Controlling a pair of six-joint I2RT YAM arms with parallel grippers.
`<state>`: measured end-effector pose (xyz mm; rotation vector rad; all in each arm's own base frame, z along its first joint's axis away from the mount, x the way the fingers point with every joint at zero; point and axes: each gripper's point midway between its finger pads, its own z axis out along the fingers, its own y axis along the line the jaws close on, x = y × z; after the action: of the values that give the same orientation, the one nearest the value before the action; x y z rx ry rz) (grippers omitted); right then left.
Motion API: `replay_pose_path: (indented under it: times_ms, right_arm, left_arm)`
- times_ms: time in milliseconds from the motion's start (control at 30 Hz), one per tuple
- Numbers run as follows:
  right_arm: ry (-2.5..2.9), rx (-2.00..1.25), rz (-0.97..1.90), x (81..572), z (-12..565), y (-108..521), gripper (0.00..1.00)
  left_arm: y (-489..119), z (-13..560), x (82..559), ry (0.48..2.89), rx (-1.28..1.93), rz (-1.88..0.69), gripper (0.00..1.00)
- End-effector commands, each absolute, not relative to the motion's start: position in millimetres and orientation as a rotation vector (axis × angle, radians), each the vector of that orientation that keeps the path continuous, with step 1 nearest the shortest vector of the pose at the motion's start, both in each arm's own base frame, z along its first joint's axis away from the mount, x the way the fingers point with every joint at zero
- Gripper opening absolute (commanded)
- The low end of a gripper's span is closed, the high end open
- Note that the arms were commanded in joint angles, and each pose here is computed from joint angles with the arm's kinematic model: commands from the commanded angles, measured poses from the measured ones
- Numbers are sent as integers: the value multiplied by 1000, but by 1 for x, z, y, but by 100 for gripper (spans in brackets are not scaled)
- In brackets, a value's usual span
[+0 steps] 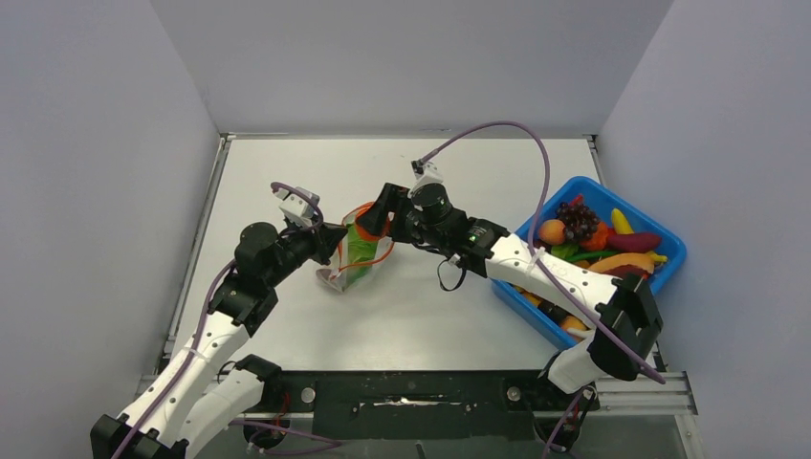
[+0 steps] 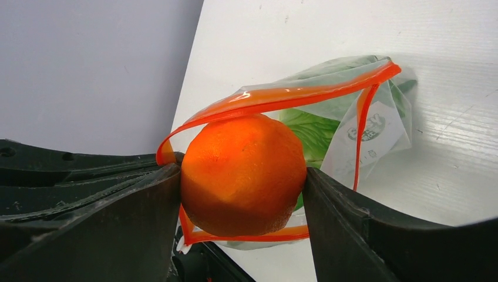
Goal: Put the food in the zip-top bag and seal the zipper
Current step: Place the fake bread in the zipper food storage bag.
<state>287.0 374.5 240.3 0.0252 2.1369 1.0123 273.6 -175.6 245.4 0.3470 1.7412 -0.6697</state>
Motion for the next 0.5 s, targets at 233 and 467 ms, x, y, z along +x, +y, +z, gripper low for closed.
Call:
replay_pose_path:
  times_ms: [233, 467]
  right_arm:
    - [2184, 31, 1037, 283, 242, 398, 68]
    - [2200, -2, 1033, 279, 241, 405, 79]
  left_arm:
    - [-181, 283, 274, 1619, 352, -704, 0]
    - [-180, 280, 275, 1627, 340, -704, 0]
